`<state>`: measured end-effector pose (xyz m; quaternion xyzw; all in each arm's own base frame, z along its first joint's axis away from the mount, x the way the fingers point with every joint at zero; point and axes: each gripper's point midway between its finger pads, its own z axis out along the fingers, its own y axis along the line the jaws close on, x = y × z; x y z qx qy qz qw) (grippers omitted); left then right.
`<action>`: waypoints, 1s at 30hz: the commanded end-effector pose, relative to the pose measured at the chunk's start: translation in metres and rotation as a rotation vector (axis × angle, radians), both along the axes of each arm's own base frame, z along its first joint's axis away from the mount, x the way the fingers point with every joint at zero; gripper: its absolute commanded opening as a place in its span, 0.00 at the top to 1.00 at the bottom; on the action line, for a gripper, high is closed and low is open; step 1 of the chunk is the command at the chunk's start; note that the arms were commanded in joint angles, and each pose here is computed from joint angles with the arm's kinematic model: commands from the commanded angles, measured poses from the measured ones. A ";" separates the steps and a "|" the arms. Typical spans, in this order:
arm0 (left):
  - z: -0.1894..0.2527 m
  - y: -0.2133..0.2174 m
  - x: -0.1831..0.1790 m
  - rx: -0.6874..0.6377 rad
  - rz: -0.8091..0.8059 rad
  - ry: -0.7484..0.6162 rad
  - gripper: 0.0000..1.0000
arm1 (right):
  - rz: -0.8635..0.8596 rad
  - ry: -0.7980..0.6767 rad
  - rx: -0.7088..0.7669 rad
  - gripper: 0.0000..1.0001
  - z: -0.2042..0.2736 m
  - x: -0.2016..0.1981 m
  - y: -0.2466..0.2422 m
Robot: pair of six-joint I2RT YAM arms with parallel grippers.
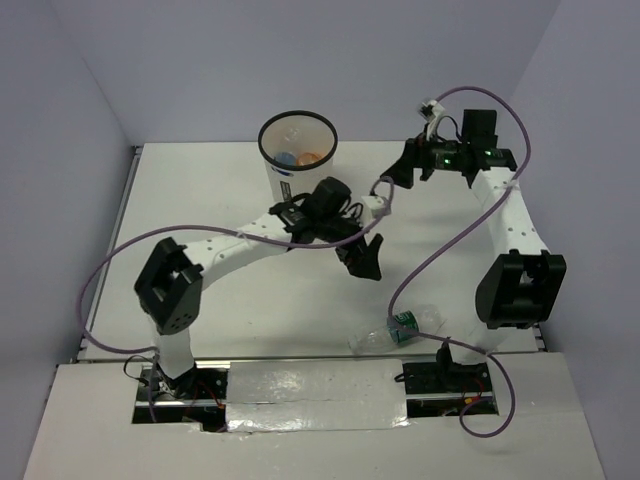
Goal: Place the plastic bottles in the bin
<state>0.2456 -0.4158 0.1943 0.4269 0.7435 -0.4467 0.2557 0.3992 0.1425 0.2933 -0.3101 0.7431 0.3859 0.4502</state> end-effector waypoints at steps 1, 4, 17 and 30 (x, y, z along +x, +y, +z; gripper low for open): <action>0.001 -0.026 -0.029 0.023 -0.162 -0.029 0.04 | -0.106 0.002 -0.043 0.00 0.004 -0.004 -0.035; -0.009 -0.044 -0.047 0.044 -0.225 0.003 0.04 | -0.172 0.025 -0.052 0.00 0.000 -0.001 -0.064; -0.062 -0.083 -0.094 0.205 -0.290 0.031 0.03 | -0.244 0.078 -0.058 0.00 -0.022 -0.009 -0.094; -0.119 -0.117 -0.101 0.359 -0.194 -0.097 0.06 | -0.243 0.080 -0.064 0.00 -0.015 -0.017 -0.106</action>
